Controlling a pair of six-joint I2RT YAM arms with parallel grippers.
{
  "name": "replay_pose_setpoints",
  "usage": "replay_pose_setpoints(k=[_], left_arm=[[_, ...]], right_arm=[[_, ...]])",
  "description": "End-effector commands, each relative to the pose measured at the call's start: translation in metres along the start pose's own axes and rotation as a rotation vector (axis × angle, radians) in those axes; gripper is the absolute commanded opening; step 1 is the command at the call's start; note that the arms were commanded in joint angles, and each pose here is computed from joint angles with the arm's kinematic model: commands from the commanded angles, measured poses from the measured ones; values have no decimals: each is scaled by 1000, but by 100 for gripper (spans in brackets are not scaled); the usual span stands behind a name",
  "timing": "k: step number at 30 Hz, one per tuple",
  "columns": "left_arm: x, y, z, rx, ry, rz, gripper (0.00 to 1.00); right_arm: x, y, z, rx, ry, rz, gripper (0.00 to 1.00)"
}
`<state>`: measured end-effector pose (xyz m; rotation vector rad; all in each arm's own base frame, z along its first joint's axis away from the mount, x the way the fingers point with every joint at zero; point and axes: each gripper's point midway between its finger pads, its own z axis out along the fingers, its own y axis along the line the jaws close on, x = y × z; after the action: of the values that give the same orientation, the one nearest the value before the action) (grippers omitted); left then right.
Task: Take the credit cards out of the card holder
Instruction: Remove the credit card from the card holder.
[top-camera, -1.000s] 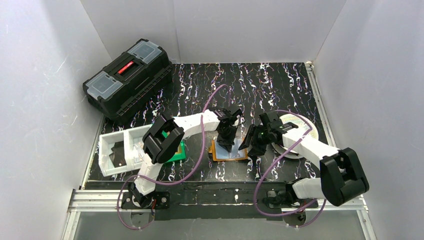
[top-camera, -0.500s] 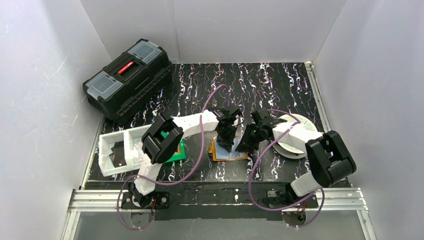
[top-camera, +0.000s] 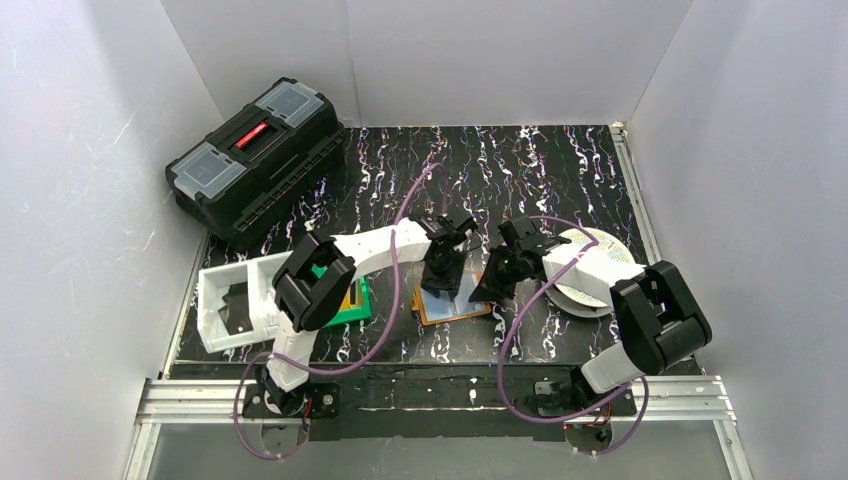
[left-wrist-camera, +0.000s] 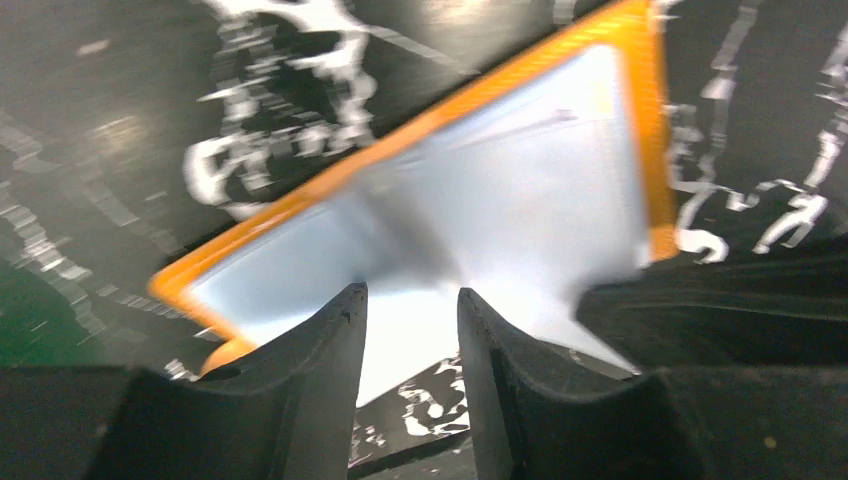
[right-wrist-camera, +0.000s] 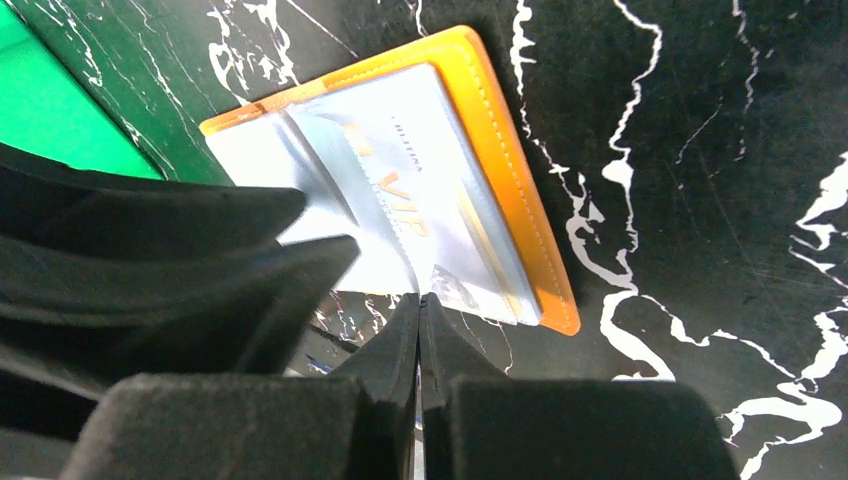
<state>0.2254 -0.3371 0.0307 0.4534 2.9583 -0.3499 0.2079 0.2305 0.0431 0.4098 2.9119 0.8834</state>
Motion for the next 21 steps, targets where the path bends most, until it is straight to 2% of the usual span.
replay_pose_setpoints(k=[1, 9, 11, 14, 18, 21], left_arm=[[2, 56, -37, -200, -52, -96, 38], [19, 87, -43, -223, -57, -161, 34], [21, 92, -43, -223, -53, -169, 27], [21, 96, -46, -219, -57, -174, 24], [19, 99, -55, -212, -76, -177, 22], [18, 102, -62, -208, -87, -184, 22]], right_arm=[[-6, 24, -13, -39, -50, -81, 1], [1, 48, -10, -35, -47, -184, 1], [3, 56, -7, -38, -40, -212, 5], [8, 64, 0, -39, -11, -239, 10], [16, 71, 12, -37, 25, -266, 20], [21, 74, 19, -27, 48, -280, 33]])
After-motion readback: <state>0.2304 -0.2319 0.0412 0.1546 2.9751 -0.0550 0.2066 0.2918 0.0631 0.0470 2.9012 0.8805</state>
